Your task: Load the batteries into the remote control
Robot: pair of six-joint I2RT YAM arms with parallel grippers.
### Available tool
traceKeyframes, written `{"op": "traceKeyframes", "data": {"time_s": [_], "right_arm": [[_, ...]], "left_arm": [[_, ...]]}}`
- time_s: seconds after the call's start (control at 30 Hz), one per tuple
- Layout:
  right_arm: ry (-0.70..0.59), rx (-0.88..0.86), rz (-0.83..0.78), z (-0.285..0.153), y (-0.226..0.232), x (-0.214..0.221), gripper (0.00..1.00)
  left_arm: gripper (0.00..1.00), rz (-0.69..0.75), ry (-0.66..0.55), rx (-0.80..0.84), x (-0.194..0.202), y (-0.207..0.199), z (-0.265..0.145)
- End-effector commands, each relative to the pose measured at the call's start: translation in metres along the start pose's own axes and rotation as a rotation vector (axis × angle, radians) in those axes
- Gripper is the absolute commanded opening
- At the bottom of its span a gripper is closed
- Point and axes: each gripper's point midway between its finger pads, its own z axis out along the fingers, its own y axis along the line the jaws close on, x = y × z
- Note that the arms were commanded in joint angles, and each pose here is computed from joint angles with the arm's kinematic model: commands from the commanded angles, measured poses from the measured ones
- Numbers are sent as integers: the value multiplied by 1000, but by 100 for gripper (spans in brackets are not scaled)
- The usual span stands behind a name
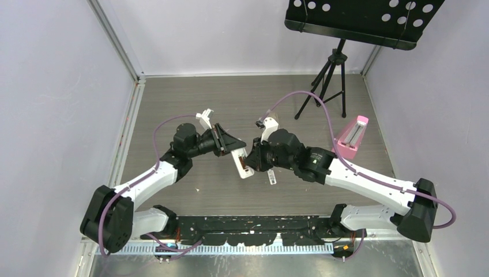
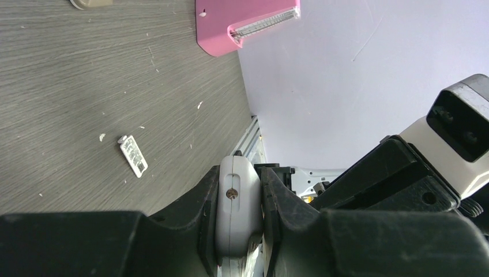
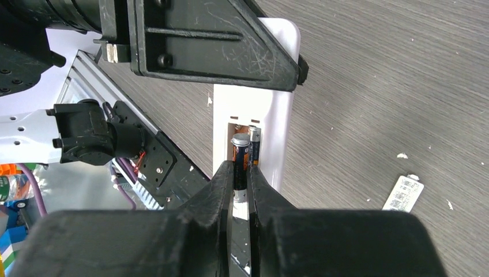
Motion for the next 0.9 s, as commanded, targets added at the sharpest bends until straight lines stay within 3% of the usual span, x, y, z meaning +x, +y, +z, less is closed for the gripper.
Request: {"op": "traceKeyframes", "data": {"time_s": [0.0, 0.33, 0.53, 0.87], "right_arm": [[-39, -11, -49, 0, 12, -19, 10], [21, -5, -65, 2, 12, -10, 14], [32, -3, -54, 2, 13, -9, 23], [6, -19, -33, -1, 17, -15, 31]], "left_arm": [[0, 33, -14, 81, -10, -24, 0], [0, 16, -14, 73, -10, -19, 3], [0, 10, -10, 73, -10, -17, 4], [0, 0, -12, 69, -9, -16, 4]]}}
